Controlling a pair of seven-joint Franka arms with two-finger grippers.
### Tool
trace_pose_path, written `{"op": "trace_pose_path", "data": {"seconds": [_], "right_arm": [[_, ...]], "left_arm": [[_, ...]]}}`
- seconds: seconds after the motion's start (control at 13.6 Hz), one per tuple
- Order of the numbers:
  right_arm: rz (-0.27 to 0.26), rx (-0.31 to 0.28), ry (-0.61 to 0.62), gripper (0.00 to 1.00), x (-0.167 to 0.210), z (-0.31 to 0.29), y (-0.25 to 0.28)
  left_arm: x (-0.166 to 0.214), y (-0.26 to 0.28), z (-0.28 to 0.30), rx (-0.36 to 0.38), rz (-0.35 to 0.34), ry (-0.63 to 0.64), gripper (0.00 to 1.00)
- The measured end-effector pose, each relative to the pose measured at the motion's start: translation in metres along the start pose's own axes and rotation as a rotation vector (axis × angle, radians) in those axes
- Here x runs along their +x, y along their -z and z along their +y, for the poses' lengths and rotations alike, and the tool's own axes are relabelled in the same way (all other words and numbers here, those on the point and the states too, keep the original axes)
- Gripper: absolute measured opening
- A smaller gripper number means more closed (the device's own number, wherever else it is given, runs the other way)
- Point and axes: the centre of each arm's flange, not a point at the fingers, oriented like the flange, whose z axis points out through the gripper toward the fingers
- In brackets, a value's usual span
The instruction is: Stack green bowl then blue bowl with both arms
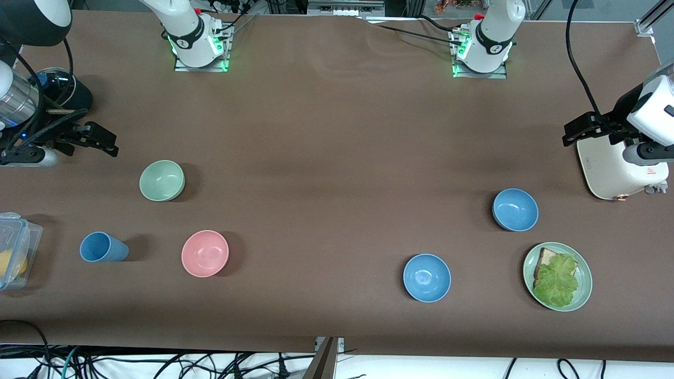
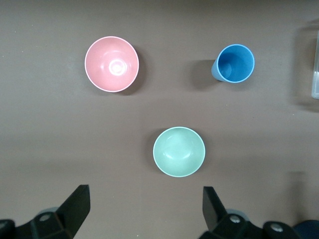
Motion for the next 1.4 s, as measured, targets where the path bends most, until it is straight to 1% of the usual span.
{"op": "trace_pose_path", "data": {"seconds": [1.4], "right_arm": [[-0.008, -0.001, -0.002, 1.00, -0.0006, 0.0013, -0.0028]], "left_arm": [[0.0001, -0.0003, 0.0009, 0.000, 0.000, -0.001, 1.00]]}}
